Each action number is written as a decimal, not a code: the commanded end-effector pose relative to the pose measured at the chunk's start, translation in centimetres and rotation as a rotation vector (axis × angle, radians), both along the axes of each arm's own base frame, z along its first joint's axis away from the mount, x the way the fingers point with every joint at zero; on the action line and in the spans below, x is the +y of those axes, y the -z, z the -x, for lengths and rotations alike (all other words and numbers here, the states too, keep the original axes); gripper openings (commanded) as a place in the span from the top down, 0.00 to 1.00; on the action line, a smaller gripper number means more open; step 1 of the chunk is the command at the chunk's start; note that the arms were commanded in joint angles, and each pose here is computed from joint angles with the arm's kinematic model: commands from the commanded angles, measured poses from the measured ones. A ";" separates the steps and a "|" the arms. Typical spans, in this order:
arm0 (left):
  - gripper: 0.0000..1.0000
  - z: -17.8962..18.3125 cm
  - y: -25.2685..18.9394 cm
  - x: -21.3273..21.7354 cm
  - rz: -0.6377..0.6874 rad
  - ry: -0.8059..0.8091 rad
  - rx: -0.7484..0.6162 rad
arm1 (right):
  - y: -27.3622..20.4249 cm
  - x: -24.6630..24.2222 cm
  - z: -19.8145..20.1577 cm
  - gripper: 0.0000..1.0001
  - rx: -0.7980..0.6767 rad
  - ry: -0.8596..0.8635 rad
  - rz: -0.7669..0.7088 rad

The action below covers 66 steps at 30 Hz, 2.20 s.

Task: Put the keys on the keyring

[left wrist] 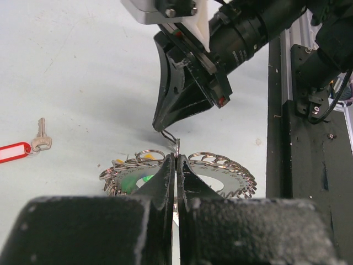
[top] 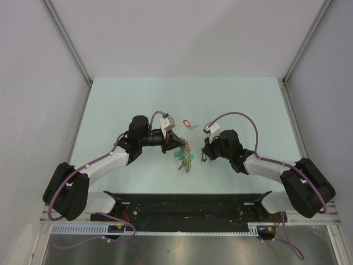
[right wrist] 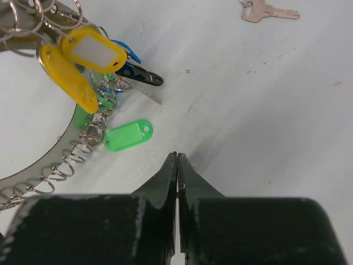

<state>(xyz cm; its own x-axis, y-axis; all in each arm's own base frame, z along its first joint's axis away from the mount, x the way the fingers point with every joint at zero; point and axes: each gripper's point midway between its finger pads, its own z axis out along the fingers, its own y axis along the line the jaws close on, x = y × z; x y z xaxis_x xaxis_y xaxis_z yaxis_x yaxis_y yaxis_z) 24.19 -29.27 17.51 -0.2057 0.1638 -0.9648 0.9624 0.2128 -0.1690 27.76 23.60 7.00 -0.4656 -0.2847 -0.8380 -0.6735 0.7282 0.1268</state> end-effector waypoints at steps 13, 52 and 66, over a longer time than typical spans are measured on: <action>0.99 -0.6 -3.7 -0.7 0.062 0.014 -0.118 | -0.6 -2.8 2.5 1.00 -0.195 0.213 -0.227; 1.00 -0.8 -3.9 -0.6 0.060 0.000 -0.100 | -2.5 -6.0 3.0 0.48 0.368 0.520 -0.044; 1.00 -1.0 -4.0 -0.6 0.055 -0.007 -0.099 | 1.8 -4.2 1.5 0.63 0.522 0.517 0.020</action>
<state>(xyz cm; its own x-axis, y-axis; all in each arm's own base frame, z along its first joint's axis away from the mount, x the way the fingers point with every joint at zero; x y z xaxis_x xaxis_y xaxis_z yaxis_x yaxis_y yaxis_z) 24.60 -29.25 17.76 -0.2075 0.1652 -0.9642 0.9586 0.2306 -0.1668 24.78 18.14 4.14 -0.8912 0.0401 -0.4519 -0.0995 0.9545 0.2810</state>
